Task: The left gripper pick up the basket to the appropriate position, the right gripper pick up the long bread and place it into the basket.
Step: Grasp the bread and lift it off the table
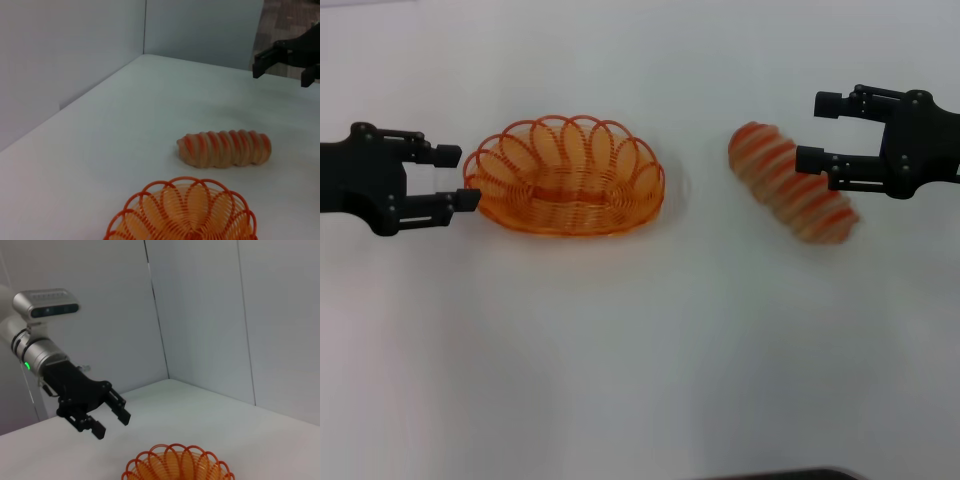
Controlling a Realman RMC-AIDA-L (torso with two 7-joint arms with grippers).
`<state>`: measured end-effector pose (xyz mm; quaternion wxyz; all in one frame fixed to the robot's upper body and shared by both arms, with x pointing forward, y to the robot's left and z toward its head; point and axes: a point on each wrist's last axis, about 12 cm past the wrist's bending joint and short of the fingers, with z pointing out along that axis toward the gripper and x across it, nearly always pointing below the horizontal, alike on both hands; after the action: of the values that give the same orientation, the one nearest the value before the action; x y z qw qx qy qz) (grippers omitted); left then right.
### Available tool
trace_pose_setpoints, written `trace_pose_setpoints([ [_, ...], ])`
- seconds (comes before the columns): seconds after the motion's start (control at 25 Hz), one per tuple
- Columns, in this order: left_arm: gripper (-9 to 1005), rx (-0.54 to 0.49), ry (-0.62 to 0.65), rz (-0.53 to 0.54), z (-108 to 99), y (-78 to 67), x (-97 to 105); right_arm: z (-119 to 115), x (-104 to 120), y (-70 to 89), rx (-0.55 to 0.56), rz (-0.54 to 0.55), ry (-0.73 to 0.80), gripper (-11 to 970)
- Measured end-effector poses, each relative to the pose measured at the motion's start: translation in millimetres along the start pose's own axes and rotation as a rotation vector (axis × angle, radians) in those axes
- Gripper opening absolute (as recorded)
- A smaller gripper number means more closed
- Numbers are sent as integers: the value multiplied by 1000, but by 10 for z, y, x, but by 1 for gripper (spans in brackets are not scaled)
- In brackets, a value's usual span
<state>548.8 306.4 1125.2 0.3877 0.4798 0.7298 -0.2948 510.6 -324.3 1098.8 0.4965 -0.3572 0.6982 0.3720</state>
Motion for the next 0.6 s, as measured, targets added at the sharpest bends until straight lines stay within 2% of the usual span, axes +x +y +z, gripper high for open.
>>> trace_pose_setpoints([
  [0.44, 559, 2, -11, -84, 36, -70, 106, 24, -19, -41, 16, 10, 9, 820],
  [0.6, 632, -2, -17, -103, 41, -102, 151, 33, -40, -58, 14, 8, 13, 820],
])
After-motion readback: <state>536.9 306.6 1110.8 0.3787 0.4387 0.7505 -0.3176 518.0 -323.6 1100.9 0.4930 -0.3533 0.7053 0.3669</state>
